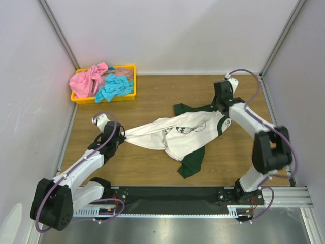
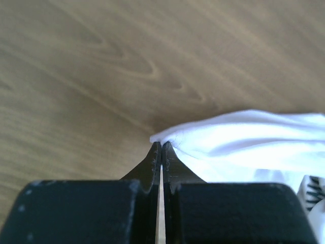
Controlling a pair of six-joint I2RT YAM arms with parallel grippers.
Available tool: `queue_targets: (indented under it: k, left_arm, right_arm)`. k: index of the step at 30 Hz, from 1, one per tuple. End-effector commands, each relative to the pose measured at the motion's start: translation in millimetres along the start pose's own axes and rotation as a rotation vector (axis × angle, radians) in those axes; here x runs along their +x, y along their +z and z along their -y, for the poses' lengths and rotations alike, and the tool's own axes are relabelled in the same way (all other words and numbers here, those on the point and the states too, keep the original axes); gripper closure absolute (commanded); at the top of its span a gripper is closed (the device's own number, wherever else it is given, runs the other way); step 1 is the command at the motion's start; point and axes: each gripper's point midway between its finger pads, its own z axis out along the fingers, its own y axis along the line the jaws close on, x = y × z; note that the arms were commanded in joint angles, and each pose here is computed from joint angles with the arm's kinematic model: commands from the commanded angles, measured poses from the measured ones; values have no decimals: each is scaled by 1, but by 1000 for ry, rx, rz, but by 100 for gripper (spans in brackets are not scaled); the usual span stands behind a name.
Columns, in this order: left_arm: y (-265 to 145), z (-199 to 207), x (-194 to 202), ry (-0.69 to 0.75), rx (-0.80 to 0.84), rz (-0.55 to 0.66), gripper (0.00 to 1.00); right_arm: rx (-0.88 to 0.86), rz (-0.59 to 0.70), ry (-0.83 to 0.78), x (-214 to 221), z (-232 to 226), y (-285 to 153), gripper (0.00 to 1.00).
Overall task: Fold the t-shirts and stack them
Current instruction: Flatten the tshirt out
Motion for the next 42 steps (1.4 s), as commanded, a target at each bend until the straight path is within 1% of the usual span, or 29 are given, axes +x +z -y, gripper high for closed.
queue_targets:
  k: [1,2,4,5,6,8,9,10,11,12,13,14,15,16,18,20,21,22,23,27,29,30,33,34,37,40,42]
  left_arm:
    - [3,22,-44,-7,31,110,100]
    - [4,22,-47,7,27,113,100]
    - [7,25,-57,1,22,125,100]
    - [8,26,-60,8,23,126,99]
    - [9,27,-65,8,20,131,100]
    - [9,28,-68,13,21,135,100]
    - [10,28,-68,18,21,131,100]
    - [11,29,-69,15,21,129,100]
    - [11,29,-69,17,23,126,100]
    - [12,31,-69,17,31,119,100]
    - [14,33,-66,18,36,108,100]
    - [15,34,-63,23,43,97,100]
    - [16,36,-63,20,51,92,100]
    - [17,39,-59,22,67,76,100]
    - [19,43,-56,20,90,69,100]
    - [20,45,-54,29,100,56,100]
    - [21,46,-54,33,100,54,100]
    - [21,45,-53,42,99,51,100]
    - [21,44,-53,44,97,55,100]
    - [22,43,-54,66,93,60,100]
    - [22,43,-55,77,94,62,100]
    - [21,43,-55,78,94,62,100]
    - [21,43,-55,82,99,62,100]
    - [20,43,-55,83,102,65,100]
    - [19,40,-54,84,94,65,100]
    - [19,37,-52,84,87,65,100]
    - [20,35,-49,83,81,61,100]
  right_arm:
    - [-121,140,31,-40,-5,-53,100]
    - [-132,136,38,-30,4,-65,100]
    - [-158,95,46,-7,12,-74,100]
    - [-140,37,43,26,27,-70,100]
    - [-173,33,82,35,30,-82,100]
    - [-209,-13,120,63,36,-89,100]
    - [-243,-91,127,97,40,-91,100]
    - [-282,-107,192,104,37,-100,100]
    - [-304,-151,212,120,37,-104,100]
    - [-298,-232,218,149,42,-107,100]
    - [-307,-287,233,163,40,-113,95]
    - [-289,-319,227,172,43,-116,84]
    - [-227,-372,204,187,55,-119,57]
    - [-218,-379,201,183,55,-122,44]
    - [-180,-354,164,173,63,-121,27]
    - [-199,-294,161,142,54,-122,20]
    - [-213,-274,161,131,49,-123,8]
    - [-228,-250,161,120,44,-123,7]
    - [-256,-206,148,99,33,-122,5]
    - [-312,-119,79,66,10,-106,4]
    - [-336,-95,58,54,-1,-101,4]
    - [-336,-99,35,56,-5,-88,4]
    - [-321,-108,24,55,-9,-71,7]
    - [-297,-140,22,63,-7,-60,7]
    - [-257,-206,45,74,4,-49,10]
    - [-253,-248,51,91,11,-51,15]
    - [-325,-248,59,94,3,-59,19]
